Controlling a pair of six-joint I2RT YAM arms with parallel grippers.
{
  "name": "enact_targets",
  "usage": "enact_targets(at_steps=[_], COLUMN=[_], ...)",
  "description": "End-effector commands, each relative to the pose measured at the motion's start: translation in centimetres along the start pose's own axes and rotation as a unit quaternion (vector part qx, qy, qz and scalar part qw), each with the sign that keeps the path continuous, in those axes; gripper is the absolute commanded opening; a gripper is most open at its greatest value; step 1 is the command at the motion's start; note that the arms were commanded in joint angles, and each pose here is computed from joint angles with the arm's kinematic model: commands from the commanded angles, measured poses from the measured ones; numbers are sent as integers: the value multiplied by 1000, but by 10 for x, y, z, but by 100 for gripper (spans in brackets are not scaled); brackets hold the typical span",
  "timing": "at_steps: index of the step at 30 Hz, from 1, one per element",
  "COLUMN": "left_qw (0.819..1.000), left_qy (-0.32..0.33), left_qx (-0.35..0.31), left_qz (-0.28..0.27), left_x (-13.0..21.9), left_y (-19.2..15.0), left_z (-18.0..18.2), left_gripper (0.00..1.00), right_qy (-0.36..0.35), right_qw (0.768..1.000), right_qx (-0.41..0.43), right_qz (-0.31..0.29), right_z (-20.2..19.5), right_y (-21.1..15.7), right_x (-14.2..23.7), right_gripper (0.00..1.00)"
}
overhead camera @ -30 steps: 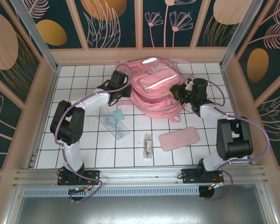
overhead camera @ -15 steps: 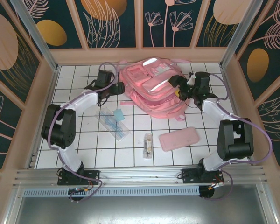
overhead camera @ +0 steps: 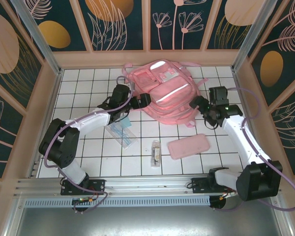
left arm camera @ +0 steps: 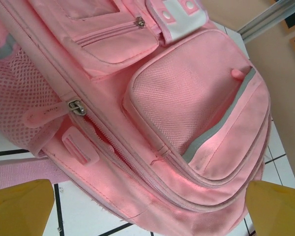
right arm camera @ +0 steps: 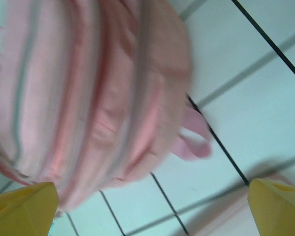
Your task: Pack the student bag
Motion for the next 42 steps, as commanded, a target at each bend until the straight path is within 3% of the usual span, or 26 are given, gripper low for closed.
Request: enact_targets(at_steps=[1, 4, 7, 9, 12, 20, 29, 42], left_qw=[999, 998, 998, 997, 997, 995, 994, 995], left_qy=[-18, -14, 0, 6, 16, 18, 17, 0], left_qx=[1, -11, -17, -20, -22, -36, -37, -30], left_qz=[-41, -54, -63, -71, -77, -91, -98, -93], left_x=[6, 11, 15, 19, 24, 33, 36, 36], left_y=[13, 16, 16, 17, 13, 17, 19, 20], left_z=[-5, -5, -2, -1, 4, 2, 0, -6], left_gripper=[99, 99, 99, 99, 99, 99, 99, 99], right_qy=[-85, -73, -87, -134, -180, -218, -187, -170], right_qw=[994, 989, 973, 955, 946, 933, 932, 944], right_qx=[-50, -114, -172, -182, -154, -187, -245, -223], right_qz=[55, 55, 127, 194, 219, 219, 191, 174], right_z=[-31, -34, -40, -43, -33, -34, -47, -48], right_y=[-45, -65, -91, -115, -131, -137, -139, -136], right_x=[8, 18, 6, -7, -16, -40, -69, -84], right_gripper=[99, 99, 99, 99, 99, 99, 99, 99])
Point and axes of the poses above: each hand's point on the last joint's axis, 136 mm out from that joint toward the fingers, its own x axis back along the fingers, its own z axis along the line the jaws close on, y = z × x, the point moved 7 cm from there along x, back along the fingers, and after that the axes turned 3 degrees about x, right-handed, at the moved point
